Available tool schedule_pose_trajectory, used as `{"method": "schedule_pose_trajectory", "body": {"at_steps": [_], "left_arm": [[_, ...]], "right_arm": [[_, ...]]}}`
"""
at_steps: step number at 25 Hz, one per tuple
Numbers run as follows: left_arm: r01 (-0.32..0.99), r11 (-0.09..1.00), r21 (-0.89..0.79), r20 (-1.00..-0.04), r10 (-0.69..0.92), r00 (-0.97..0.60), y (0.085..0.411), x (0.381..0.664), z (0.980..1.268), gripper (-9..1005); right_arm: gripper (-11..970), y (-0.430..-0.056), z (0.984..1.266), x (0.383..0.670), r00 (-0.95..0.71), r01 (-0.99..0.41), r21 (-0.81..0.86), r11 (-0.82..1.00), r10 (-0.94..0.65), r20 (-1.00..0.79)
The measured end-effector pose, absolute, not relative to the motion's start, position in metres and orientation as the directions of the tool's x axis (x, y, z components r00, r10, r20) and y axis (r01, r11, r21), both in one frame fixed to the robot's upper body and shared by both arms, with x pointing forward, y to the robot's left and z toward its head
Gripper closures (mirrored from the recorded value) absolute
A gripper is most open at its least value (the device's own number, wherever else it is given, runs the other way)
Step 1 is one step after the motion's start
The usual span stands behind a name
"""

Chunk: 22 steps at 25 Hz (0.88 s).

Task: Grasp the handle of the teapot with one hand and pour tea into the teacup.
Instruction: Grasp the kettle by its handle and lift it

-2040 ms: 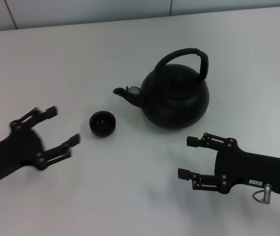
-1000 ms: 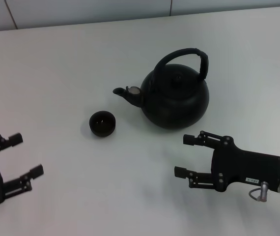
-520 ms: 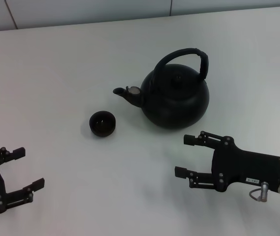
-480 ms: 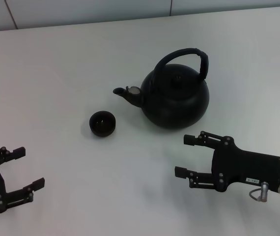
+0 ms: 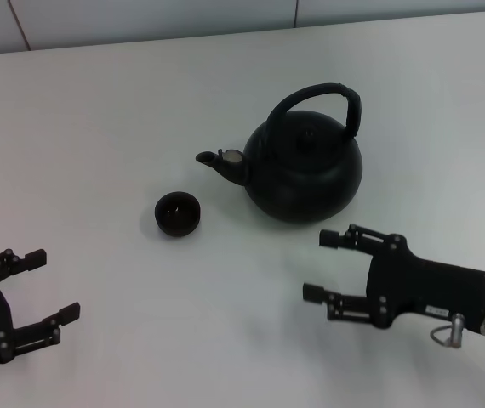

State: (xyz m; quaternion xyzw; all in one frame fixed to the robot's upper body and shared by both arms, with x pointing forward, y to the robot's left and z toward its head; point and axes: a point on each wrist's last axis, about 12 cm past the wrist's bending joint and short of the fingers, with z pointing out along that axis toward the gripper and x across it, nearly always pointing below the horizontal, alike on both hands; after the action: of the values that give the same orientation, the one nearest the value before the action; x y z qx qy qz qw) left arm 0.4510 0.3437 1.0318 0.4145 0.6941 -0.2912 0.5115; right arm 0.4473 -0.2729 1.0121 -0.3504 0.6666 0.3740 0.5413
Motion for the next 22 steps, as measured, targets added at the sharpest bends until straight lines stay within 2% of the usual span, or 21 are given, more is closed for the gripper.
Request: {"method": "schedule_pose_trajectory", "body": {"at_steps": [2, 4, 5, 8, 9, 10, 13, 15, 22], "left_arm": [[0.872, 0.49, 0.016, -0.952, 0.274, -0.136, 0.343, 0.451, 1.031, 137], [0.871, 0.491, 0.013, -0.953, 0.269, -0.138, 0.342, 0.451, 1.031, 137], [0.871, 0.491, 0.013, -0.953, 0.269, -0.138, 0.342, 0.451, 1.031, 137], [0.87, 0.492, 0.007, -0.954, 0.266, -0.142, 0.341, 0.451, 1.031, 137], [0.871, 0.492, 0.007, -0.954, 0.265, -0.142, 0.34, 0.451, 1.031, 137], [0.871, 0.492, 0.007, -0.954, 0.265, -0.142, 0.34, 0.451, 1.031, 137], [0.872, 0.49, 0.007, -0.955, 0.263, -0.14, 0.34, 0.45, 1.031, 137], [0.872, 0.489, 0.007, -0.955, 0.263, -0.139, 0.34, 0.45, 1.031, 137], [0.873, 0.487, 0.009, -0.956, 0.262, -0.136, 0.34, 0.45, 1.031, 137]], "right_arm": [[146, -0.272, 1.012, 0.446, -0.144, -0.856, 0.108, 0.505, -0.033, -0.989], [146, -0.265, 1.009, 0.439, -0.008, -0.727, 0.055, 0.684, 0.071, -0.997], [146, -0.265, 1.009, 0.439, -0.008, -0.727, 0.055, 0.684, 0.071, -0.997], [146, -0.258, 1.006, 0.433, 0.072, -0.563, 0.044, 0.825, 0.102, -0.992], [145, -0.253, 1.003, 0.431, 0.095, -0.456, 0.046, 0.889, 0.1, -0.99], [145, -0.253, 1.003, 0.431, 0.095, -0.456, 0.046, 0.889, 0.1, -0.99], [145, -0.246, 1.0, 0.429, 0.098, -0.315, 0.031, 0.949, 0.065, -0.993], [145, -0.24, 0.997, 0.429, 0.081, -0.261, 0.013, 0.965, 0.035, -0.996], [146, -0.233, 0.995, 0.43, 0.062, -0.253, -0.008, 0.968, 0.008, -0.998]]}}
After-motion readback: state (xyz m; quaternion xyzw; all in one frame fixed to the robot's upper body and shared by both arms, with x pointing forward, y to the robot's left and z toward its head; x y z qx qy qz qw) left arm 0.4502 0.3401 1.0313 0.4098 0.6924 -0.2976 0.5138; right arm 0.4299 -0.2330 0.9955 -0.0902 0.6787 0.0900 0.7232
